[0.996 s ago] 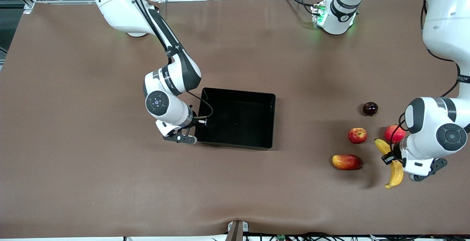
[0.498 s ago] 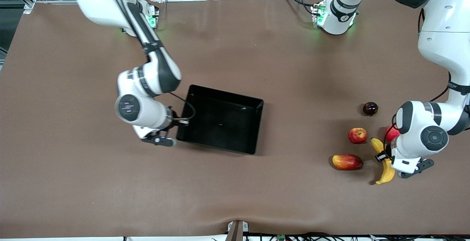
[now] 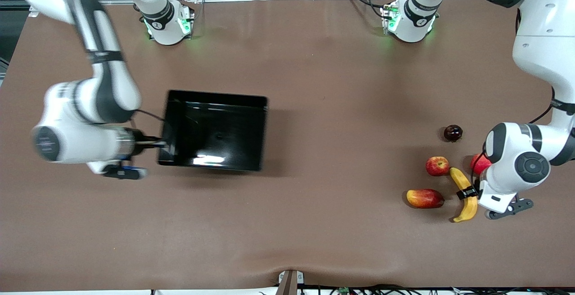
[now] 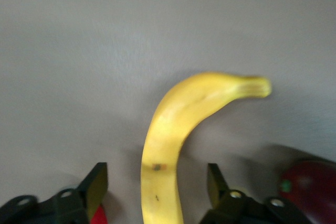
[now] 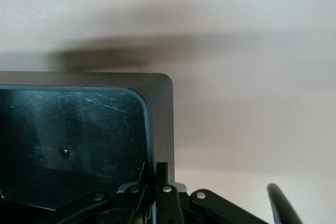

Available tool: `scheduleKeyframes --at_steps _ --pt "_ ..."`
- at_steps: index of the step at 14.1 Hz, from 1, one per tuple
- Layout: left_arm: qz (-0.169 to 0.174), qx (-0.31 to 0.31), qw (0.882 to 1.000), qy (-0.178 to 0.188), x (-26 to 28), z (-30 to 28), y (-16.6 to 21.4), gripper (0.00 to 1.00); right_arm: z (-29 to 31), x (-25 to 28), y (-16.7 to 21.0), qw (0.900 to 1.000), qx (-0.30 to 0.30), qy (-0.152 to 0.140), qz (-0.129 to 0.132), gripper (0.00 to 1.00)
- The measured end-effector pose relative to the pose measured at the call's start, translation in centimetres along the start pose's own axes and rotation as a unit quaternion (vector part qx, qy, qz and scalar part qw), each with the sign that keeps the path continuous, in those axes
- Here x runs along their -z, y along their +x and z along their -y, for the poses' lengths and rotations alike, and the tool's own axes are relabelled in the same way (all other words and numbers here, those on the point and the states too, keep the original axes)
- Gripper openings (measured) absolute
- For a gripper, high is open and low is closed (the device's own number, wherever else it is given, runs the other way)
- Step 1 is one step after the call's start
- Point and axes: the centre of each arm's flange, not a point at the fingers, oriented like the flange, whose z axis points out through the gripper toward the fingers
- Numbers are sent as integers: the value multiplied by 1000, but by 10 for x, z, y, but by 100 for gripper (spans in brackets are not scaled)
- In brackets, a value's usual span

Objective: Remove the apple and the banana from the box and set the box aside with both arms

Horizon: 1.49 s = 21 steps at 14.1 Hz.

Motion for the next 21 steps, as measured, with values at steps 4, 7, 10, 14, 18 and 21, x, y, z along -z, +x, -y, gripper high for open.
scheduleKeyframes --at_steps 4,7,10,14,18,21 --pt "-35 -21 999 -3 111 -22 2 100 -114 7 -2 1000 18 8 4 6" --pt "-57 -16 998 2 200 -18 -6 100 -195 9 -10 1000 10 12 -10 6" --pt "-42 -30 999 -3 276 -16 -32 100 -249 -28 -14 999 23 9 -43 6" --pt "-20 -43 999 -15 366 -18 -82 100 -265 -78 -18 998 35 -3 -57 6" --pt "-12 -58 998 -29 417 -35 -124 100 -278 -77 -22 997 48 -2 -61 12" --pt "-4 -67 997 -37 431 -45 -143 100 -277 -73 -28 997 64 13 -33 44"
